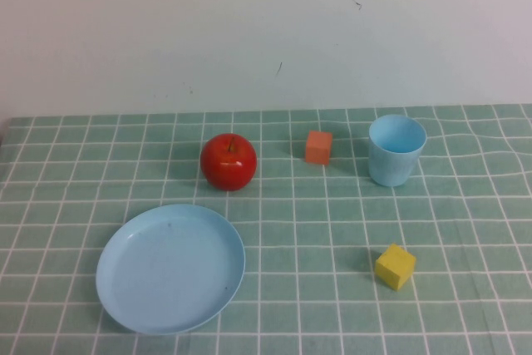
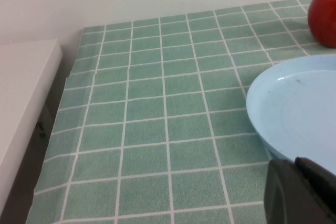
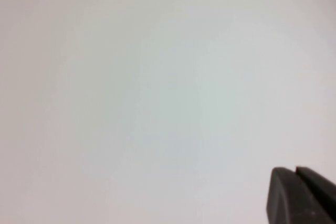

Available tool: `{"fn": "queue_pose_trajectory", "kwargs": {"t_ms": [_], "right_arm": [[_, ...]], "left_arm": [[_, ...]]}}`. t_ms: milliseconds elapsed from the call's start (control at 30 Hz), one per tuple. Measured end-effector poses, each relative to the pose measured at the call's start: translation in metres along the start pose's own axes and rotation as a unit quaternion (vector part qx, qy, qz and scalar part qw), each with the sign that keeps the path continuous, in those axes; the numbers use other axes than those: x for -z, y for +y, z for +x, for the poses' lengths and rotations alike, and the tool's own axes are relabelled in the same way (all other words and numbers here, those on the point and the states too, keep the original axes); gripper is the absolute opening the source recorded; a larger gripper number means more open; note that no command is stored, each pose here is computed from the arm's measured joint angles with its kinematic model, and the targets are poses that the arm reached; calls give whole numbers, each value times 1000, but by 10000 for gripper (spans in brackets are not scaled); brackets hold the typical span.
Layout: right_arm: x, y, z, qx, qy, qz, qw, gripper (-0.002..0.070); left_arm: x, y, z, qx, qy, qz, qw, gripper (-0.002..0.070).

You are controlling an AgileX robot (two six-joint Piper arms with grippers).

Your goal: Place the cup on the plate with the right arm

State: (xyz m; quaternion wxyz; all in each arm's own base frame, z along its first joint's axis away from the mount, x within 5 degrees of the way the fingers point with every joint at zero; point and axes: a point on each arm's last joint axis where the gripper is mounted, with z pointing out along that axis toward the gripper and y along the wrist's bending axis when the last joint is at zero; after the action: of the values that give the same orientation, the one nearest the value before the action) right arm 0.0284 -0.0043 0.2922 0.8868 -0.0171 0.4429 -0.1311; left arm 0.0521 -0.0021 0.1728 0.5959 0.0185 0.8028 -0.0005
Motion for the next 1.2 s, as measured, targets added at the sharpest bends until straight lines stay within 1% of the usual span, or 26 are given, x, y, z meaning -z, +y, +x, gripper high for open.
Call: {"fn": "queue_pose_trajectory", "kwargs": {"t_ms": [67, 200, 300, 333, 400, 433, 567, 600, 667, 733, 833, 900, 967, 1067, 1200], "right_arm": [[-5, 1, -10, 10, 32, -23, 999, -3], [-11, -1, -22, 19, 91, -38, 995, -3], [-20, -3, -21, 5, 159, -39, 986, -3], [-23, -3, -18, 3, 194, -40, 980, -3], [-27, -3, -11, 0, 260, -41, 965, -3], [-29, -4, -6, 2, 301, -43, 953, -3], [-32, -1, 12, 15, 452, -71, 889, -3], [-32, 1, 17, 18, 478, -84, 874, -3], [-33, 5, 24, 18, 510, -103, 854, -3], [-34, 8, 28, -7, 526, -107, 844, -3], [-35, 13, 29, -52, 534, -106, 837, -3], [-36, 14, 29, -64, 529, -105, 839, -3], [-39, 14, 27, -70, 514, -101, 849, -3], [-47, 13, 24, -76, 477, -92, 871, -3], [-60, 13, 23, -87, 435, -84, 892, -3]], "left_arm": [[0, 0, 0, 0, 0, 0, 1000, -3], [0, 0, 0, 0, 0, 0, 1000, -3], [0, 0, 0, 0, 0, 0, 1000, -3], [0, 0, 0, 0, 0, 0, 1000, -3], [0, 0, 0, 0, 0, 0, 1000, -3], [0, 0, 0, 0, 0, 0, 1000, -3], [0, 0, 0, 0, 0, 0, 1000, -3], [0, 0, 0, 0, 0, 0, 1000, -3], [0, 0, 0, 0, 0, 0, 1000, -3], [0, 0, 0, 0, 0, 0, 1000, -3], [0, 0, 0, 0, 0, 0, 1000, -3], [0, 0, 0, 0, 0, 0, 1000, -3], [0, 0, 0, 0, 0, 0, 1000, -3], [0, 0, 0, 0, 0, 0, 1000, -3], [0, 0, 0, 0, 0, 0, 1000, -3]]}}
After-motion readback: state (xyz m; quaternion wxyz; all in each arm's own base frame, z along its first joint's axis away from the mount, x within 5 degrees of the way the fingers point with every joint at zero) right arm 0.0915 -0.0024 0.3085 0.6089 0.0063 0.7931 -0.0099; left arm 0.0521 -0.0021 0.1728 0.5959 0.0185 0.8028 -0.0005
